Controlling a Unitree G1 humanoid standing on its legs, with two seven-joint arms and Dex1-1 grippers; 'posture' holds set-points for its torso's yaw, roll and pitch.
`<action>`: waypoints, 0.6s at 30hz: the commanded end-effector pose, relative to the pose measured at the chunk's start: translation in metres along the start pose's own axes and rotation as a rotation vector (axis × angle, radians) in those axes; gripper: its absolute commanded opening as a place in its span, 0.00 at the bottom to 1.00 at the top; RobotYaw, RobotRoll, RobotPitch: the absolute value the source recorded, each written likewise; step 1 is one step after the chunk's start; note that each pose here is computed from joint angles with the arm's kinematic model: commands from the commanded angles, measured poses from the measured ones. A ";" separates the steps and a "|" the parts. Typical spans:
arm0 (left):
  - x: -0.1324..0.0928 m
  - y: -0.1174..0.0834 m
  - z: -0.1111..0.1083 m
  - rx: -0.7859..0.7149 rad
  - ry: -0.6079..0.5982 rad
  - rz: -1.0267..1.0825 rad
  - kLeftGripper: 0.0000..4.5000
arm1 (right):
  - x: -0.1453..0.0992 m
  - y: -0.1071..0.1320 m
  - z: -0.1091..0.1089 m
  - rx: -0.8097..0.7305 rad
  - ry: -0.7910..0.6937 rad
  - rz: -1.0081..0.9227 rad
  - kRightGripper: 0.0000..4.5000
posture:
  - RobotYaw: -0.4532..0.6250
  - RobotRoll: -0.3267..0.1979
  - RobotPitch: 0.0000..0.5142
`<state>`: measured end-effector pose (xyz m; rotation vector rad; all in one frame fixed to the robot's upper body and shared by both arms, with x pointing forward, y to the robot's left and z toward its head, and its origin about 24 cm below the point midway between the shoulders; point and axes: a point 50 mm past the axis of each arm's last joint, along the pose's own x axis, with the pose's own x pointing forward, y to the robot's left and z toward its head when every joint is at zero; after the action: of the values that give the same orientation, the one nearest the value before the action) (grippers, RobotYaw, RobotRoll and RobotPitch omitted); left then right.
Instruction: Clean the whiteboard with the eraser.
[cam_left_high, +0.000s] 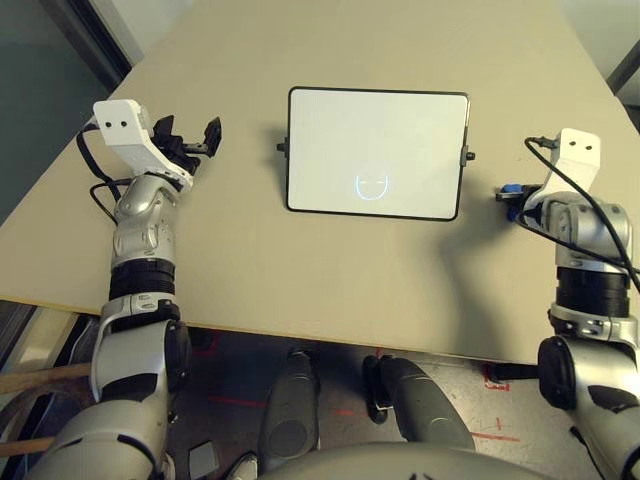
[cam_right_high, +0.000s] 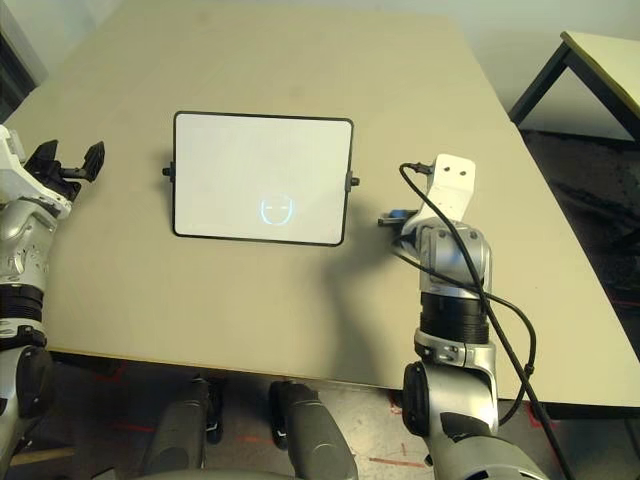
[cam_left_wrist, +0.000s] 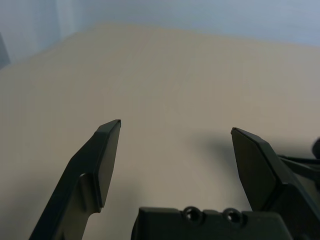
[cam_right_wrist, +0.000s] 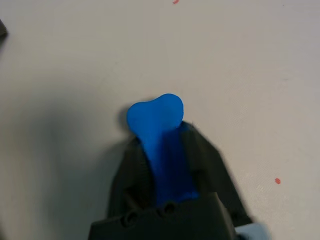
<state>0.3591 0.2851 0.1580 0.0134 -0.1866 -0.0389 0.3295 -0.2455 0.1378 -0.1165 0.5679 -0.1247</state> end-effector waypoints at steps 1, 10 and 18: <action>0.005 -0.005 -0.004 -0.004 0.021 -0.017 1.00 | 0.004 -0.003 0.000 0.023 -0.044 0.025 0.65 | 0.37 0.62 0.30; 0.015 -0.010 0.004 -0.007 -0.005 -0.034 1.00 | -0.008 -0.031 0.035 0.040 -0.398 0.017 0.99 | 0.35 0.62 0.31; 0.014 0.002 0.006 0.053 -0.068 0.074 1.00 | 0.006 -0.086 0.005 0.072 -0.695 -0.241 0.99 | 0.34 0.62 0.28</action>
<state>0.3720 0.2823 0.1709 0.0504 -0.2626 0.0119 0.3361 -0.3186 0.1732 -0.1743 -0.1562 -0.2754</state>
